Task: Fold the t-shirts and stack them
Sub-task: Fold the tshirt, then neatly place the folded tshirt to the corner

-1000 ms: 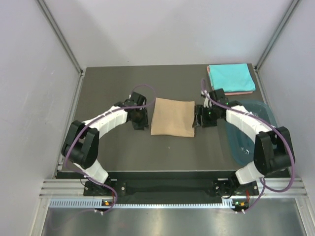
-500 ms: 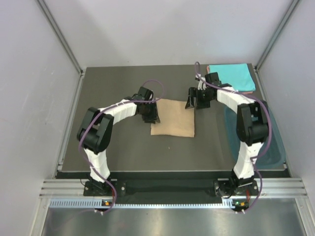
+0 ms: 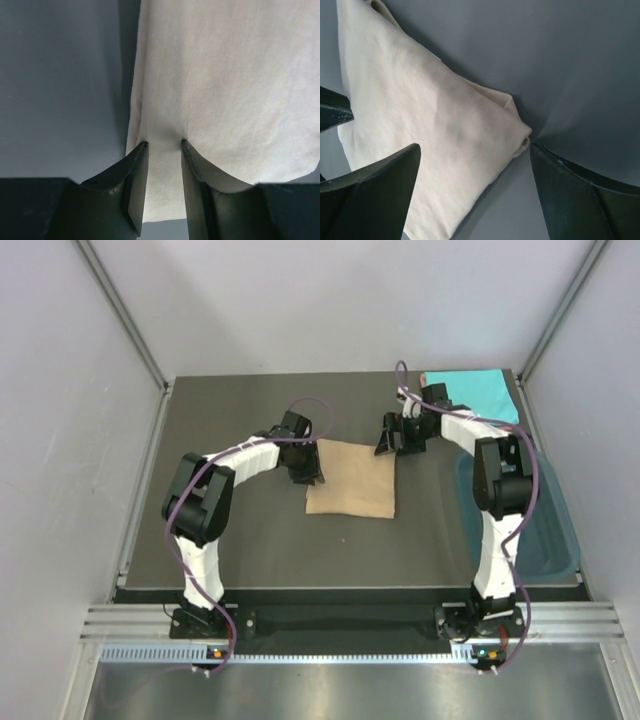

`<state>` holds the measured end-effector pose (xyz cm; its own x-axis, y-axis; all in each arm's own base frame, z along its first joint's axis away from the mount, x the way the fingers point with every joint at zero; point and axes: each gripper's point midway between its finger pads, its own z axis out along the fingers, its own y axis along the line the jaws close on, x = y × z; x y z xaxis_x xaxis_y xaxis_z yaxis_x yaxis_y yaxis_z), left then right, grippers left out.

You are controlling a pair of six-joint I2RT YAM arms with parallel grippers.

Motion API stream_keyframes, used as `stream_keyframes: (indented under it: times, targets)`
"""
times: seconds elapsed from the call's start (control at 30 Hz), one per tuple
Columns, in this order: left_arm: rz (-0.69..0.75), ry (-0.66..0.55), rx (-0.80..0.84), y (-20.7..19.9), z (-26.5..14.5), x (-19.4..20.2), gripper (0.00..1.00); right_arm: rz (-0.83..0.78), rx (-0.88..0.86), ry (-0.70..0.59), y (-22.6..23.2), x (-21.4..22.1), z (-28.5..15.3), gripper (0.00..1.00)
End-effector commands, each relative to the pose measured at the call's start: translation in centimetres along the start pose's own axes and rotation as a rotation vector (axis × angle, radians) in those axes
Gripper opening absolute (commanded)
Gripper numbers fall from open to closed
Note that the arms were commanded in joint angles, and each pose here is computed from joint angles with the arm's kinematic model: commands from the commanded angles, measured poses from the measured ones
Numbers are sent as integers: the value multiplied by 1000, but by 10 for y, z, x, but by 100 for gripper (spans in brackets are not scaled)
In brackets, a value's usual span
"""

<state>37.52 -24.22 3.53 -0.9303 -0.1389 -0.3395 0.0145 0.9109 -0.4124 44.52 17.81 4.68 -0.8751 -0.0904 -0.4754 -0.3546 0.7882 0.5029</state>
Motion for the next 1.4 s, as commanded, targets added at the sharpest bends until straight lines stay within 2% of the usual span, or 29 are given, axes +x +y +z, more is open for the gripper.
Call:
stream_keyframes:
  times: [0.0,0.3,0.63,0.77,1.17,1.27,1.37]
  targets:
    - [11,-22,-102,24,11,-13,38,-33,-35,18,-9,0,10,92]
    - [-4,-29,-121,25,11,-19,38,-35,-89,114,-14,20,22,91]
    - [-6,-18,-123,26,10,-15,38,23,-176,133,-24,26,8,76]
    - [-9,-28,-92,19,6,-17,38,26,-226,137,-16,27,9,76]
    - [-10,-22,-73,17,7,-15,38,31,-209,178,-17,30,19,75]
    - [-10,-26,-71,15,4,-16,38,28,-201,180,-19,30,19,69]
    - [-12,-25,-72,12,-4,-19,38,21,-189,173,-21,27,17,58]
